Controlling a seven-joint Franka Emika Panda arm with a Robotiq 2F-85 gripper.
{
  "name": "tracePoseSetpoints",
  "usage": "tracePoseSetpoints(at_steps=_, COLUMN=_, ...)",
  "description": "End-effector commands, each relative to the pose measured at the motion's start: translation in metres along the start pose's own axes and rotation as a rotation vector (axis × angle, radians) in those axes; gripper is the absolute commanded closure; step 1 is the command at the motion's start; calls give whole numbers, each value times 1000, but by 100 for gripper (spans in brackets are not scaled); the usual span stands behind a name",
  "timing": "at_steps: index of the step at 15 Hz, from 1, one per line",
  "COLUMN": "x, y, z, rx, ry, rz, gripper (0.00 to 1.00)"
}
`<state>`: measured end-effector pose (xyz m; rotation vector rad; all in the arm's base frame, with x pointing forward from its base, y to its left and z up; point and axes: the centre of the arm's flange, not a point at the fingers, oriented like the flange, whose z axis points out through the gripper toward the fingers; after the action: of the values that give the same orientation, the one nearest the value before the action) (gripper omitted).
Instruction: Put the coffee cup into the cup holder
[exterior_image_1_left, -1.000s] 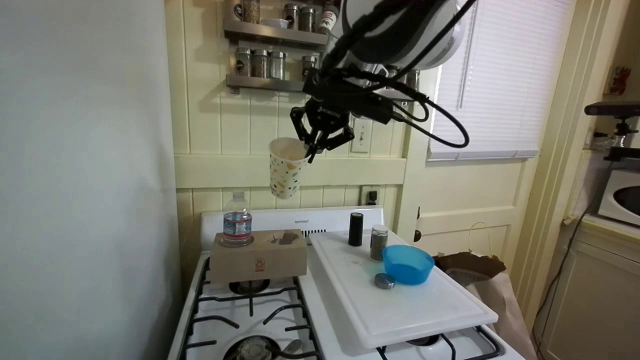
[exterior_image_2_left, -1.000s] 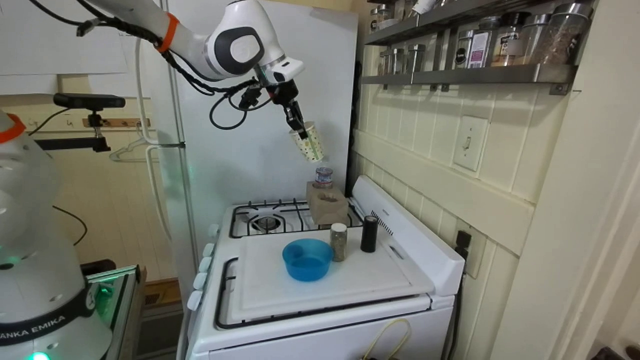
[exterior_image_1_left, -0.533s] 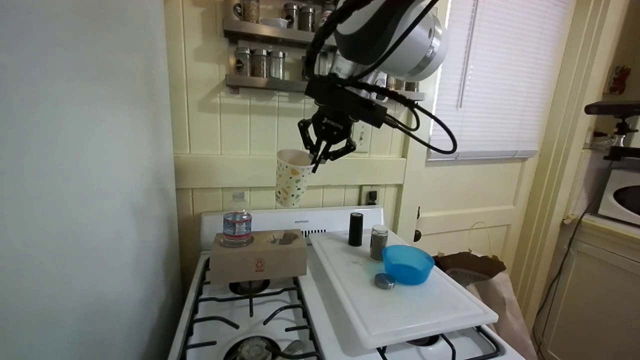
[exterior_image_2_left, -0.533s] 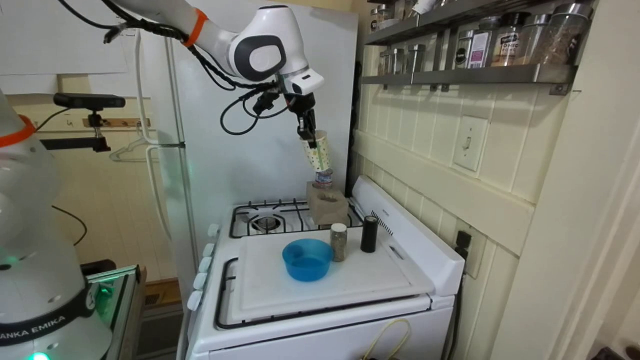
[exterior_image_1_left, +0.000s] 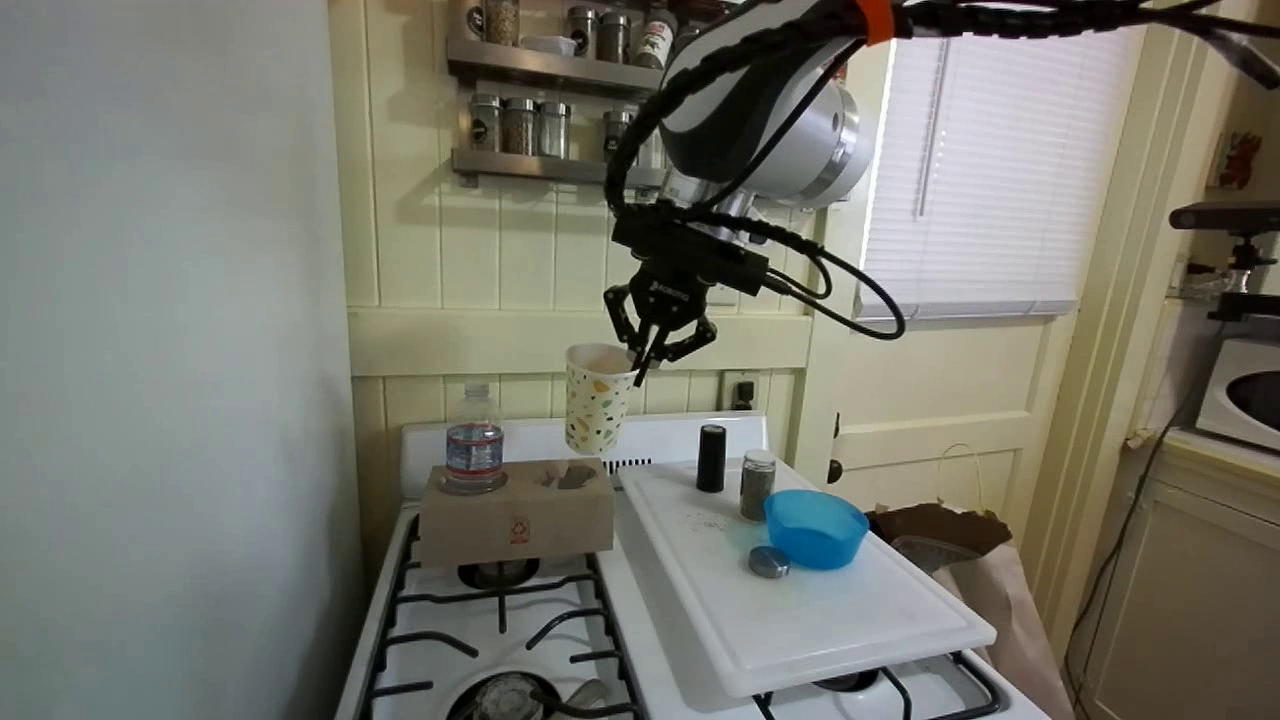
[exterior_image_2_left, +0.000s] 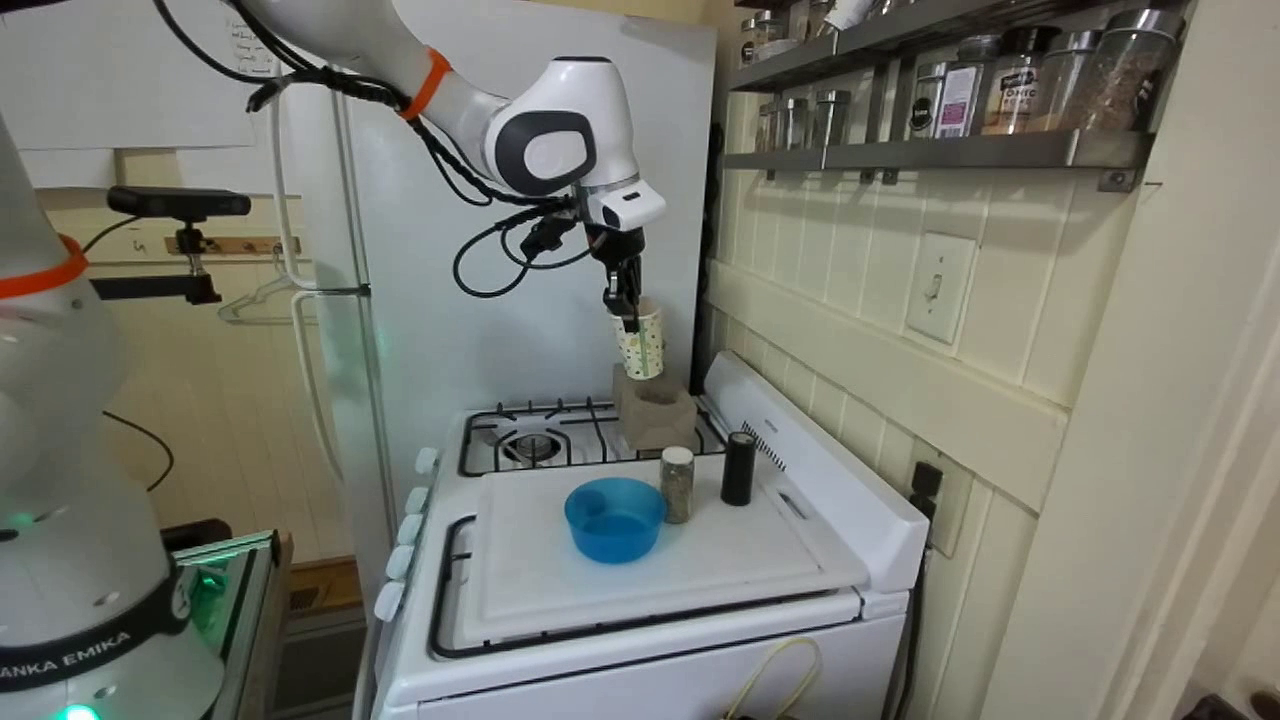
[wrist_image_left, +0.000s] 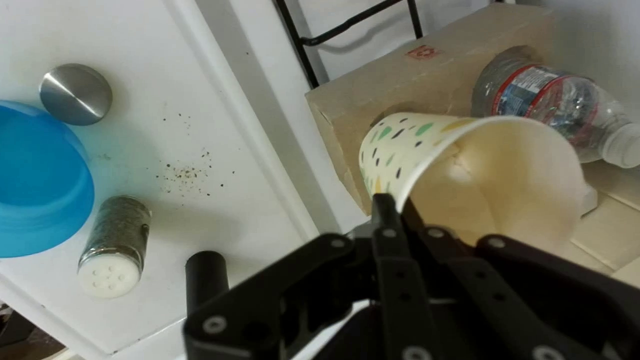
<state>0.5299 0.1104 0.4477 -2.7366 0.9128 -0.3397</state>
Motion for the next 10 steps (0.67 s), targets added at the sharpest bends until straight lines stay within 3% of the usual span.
tracePoseSetpoints(at_steps=1, x=1, y=-1, z=0, rx=1, ry=1, rz=0, gripper=97)
tracePoseSetpoints(at_steps=10, x=22, y=-17, z=11, rx=13, ry=-12, rz=9, gripper=99)
